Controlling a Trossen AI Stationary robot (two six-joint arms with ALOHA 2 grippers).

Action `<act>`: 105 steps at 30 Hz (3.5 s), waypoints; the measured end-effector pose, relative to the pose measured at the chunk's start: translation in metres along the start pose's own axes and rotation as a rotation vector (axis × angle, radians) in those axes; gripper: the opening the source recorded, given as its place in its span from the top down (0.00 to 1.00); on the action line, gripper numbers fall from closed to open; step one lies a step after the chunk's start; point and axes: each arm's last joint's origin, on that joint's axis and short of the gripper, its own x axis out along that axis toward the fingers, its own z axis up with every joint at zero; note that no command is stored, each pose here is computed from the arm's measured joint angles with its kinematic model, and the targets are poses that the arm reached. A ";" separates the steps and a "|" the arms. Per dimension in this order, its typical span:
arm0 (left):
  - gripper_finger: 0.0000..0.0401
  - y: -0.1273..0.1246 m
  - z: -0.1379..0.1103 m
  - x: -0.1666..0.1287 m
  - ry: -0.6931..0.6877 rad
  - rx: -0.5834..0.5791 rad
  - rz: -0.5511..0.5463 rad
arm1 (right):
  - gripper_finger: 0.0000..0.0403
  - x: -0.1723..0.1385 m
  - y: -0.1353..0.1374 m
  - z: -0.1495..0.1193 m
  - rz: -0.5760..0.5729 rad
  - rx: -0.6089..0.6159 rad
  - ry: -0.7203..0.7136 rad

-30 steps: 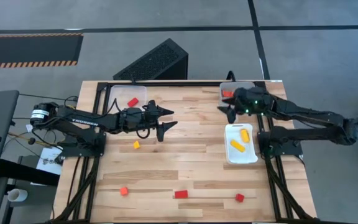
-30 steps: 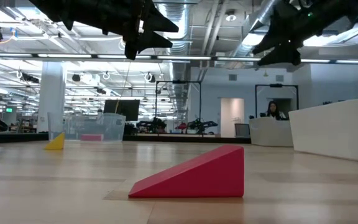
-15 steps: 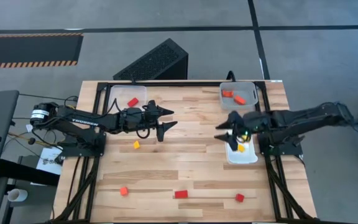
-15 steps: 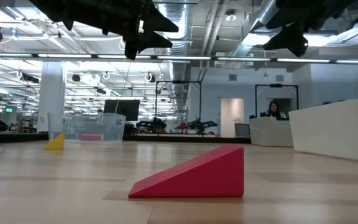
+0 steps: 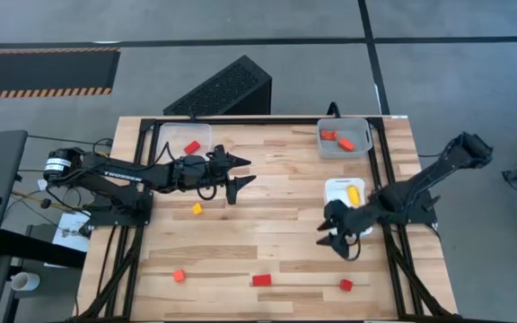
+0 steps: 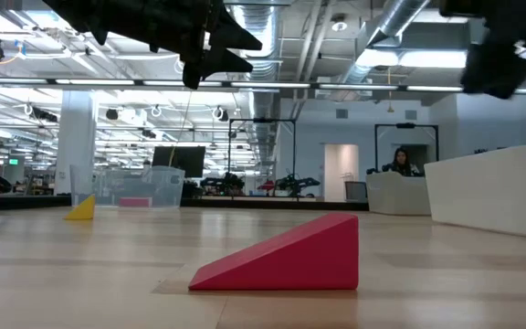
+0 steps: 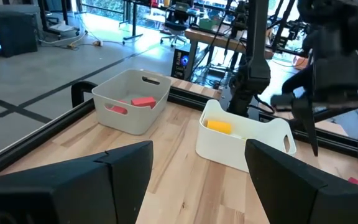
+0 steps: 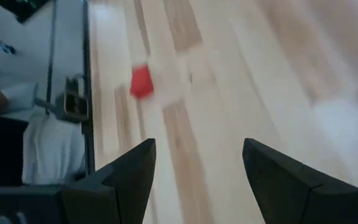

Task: Sort & place blocks by color
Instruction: Put the right red block into the transparent bin

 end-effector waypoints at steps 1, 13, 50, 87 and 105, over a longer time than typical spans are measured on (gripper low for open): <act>0.40 0.000 0.000 0.000 0.000 0.000 0.000 | 0.34 0.003 0.001 -0.005 -0.011 0.022 0.029; 0.40 0.000 0.001 0.000 -0.008 -0.001 -0.002 | 0.34 0.008 0.061 -0.017 -0.202 0.039 0.247; 0.40 -0.007 -0.002 -0.001 0.014 -0.004 -0.048 | 0.34 0.056 0.085 -0.082 -0.305 0.148 0.606; 0.40 -0.010 -0.002 -0.002 0.009 0.005 -0.057 | 0.70 0.097 0.075 -0.108 -0.385 0.079 0.695; 0.40 -0.018 0.000 -0.004 -0.030 0.178 -0.090 | 0.70 0.081 0.065 -0.010 -0.331 -0.166 0.074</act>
